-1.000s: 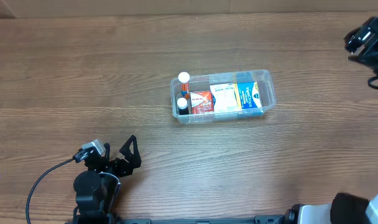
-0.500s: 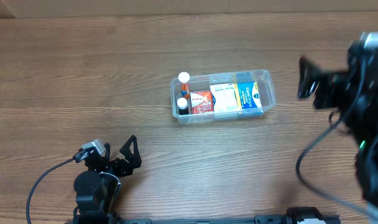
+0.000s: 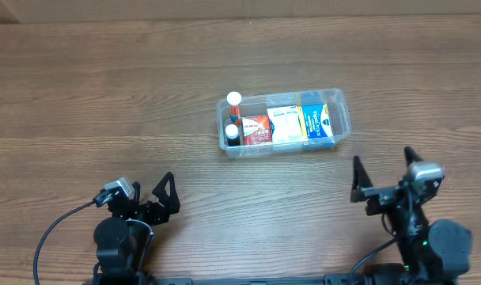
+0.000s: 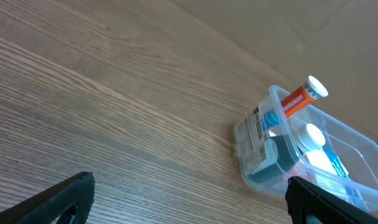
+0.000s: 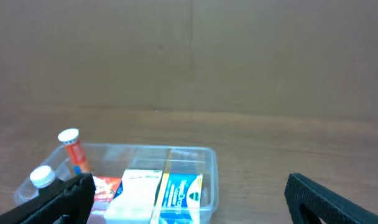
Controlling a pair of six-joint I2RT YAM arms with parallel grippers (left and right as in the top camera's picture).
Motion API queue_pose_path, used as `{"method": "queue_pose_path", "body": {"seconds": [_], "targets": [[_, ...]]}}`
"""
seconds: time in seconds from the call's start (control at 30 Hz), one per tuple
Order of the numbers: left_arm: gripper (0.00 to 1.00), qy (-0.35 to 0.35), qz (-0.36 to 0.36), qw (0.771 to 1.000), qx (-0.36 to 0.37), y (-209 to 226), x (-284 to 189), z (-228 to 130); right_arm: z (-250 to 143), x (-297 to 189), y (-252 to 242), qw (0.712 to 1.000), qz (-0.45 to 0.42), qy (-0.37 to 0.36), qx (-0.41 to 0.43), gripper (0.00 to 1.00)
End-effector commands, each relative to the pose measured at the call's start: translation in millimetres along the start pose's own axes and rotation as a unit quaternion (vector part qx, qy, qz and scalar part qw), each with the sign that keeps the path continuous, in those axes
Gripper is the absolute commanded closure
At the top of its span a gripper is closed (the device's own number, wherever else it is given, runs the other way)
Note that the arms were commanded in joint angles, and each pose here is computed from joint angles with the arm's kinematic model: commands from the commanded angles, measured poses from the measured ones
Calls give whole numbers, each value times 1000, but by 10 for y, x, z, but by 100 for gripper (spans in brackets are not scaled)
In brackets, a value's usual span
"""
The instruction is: Pack container
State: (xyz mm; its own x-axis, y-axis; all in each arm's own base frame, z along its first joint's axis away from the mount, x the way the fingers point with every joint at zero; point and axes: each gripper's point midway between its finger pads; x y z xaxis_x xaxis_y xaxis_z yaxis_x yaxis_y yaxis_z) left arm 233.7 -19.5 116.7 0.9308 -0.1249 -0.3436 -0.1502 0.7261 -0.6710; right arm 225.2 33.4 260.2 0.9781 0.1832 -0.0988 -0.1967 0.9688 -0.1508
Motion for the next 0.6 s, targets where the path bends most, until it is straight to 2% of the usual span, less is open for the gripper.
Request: {"method": "queue_pose_path", "body": {"seconds": [0.0,0.37,0.57], "targets": [[0,-1,-5,1000,-3,-10,-3,2,-133,6,69,1000,8,-28,-6,0],[0,-1,-5,1000,-3,-10,-3,2,-316,104,98,996,1,-89,-16,0],[0,-1,-5,1000,-3,-10,-3,2,-543,165,125,998,6,-58,-12,0]]}}
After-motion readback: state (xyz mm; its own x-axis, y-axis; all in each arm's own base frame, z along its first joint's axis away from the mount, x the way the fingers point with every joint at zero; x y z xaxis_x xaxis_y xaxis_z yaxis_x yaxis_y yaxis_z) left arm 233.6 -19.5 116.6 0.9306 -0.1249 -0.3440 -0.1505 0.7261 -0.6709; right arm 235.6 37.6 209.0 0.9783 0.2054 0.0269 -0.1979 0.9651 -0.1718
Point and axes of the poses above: each gripper's point midway between its finger pads, its own x axis out along the fingers, its own y axis along the line the jaws close on, z = x × y, and after that the axes turned 11 degrees about -x, right-handed
